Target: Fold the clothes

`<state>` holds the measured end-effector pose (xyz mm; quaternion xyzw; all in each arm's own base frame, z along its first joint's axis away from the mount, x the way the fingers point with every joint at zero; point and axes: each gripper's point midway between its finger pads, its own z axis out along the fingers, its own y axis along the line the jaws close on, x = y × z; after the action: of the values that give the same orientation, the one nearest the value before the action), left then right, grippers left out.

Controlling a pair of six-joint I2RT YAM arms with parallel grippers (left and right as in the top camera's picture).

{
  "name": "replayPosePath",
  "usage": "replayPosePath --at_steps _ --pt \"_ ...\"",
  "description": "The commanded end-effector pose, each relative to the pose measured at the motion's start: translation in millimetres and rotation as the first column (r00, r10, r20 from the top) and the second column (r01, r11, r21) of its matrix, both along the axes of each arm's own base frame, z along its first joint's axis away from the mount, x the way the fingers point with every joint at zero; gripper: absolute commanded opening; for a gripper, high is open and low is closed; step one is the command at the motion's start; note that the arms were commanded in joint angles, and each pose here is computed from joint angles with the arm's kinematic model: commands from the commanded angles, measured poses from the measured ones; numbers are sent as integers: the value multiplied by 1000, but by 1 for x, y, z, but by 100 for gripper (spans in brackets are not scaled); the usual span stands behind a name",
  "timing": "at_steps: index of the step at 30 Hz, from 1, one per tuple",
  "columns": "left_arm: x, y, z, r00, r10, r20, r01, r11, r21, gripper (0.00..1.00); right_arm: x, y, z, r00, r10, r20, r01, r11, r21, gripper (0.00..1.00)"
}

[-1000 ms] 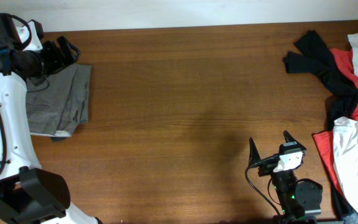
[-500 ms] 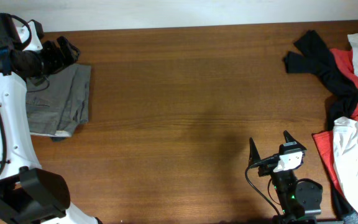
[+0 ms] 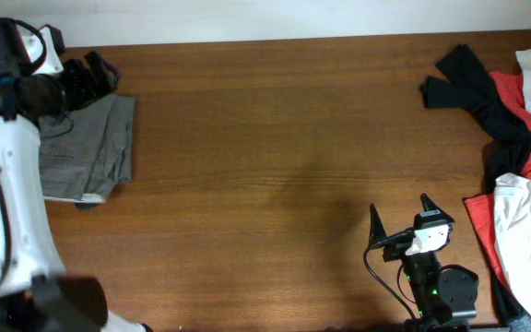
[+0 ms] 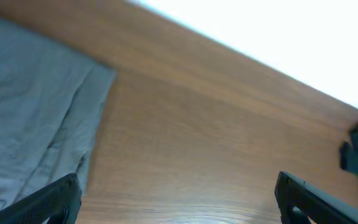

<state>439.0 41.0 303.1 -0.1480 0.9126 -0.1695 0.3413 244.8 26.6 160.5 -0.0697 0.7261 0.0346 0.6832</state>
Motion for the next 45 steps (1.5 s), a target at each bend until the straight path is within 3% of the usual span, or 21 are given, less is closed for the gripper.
replayPosePath --at_steps 1,6,11,15,20,30,34,39,45 --pt "-47 -49 90 969 -109 223 100 994 53 99 0 -2 -2 1000 -8 -2 8 1000 1 99" --pt "-116 -111 156 876 -263 405 244 965 99 99 0 -2 -2 1000 -8 -2 8 1000 1 99" --pt "-171 -125 193 799 -306 517 282 951 127 99 0 -2 -2 1000 -8 -2 8 1000 1 99" --pt "-207 -117 197 778 -285 559 246 958 146 99 0 -2 -2 1000 -8 -2 8 1000 1 99" --pt "-235 -110 165 797 -265 543 218 964 151 99 0 -2 -2 1000 -8 -2 8 1000 1 99" --pt "-256 -90 14 920 -194 340 155 978 139 99 0 -2 -2 1000 -8 -2 8 1000 1 99" --pt "-253 -88 -43 940 -181 289 148 980 131 99 0 -2 -2 1000 -8 -2 8 1000 1 99" --pt "-226 -86 -88 907 -171 385 124 982 144 99 0 -2 -2 1000 -8 -2 8 1000 1 99" --pt "-195 -85 -102 790 -169 589 84 982 170 99 0 -2 -2 1000 -8 -2 8 1000 1 99"
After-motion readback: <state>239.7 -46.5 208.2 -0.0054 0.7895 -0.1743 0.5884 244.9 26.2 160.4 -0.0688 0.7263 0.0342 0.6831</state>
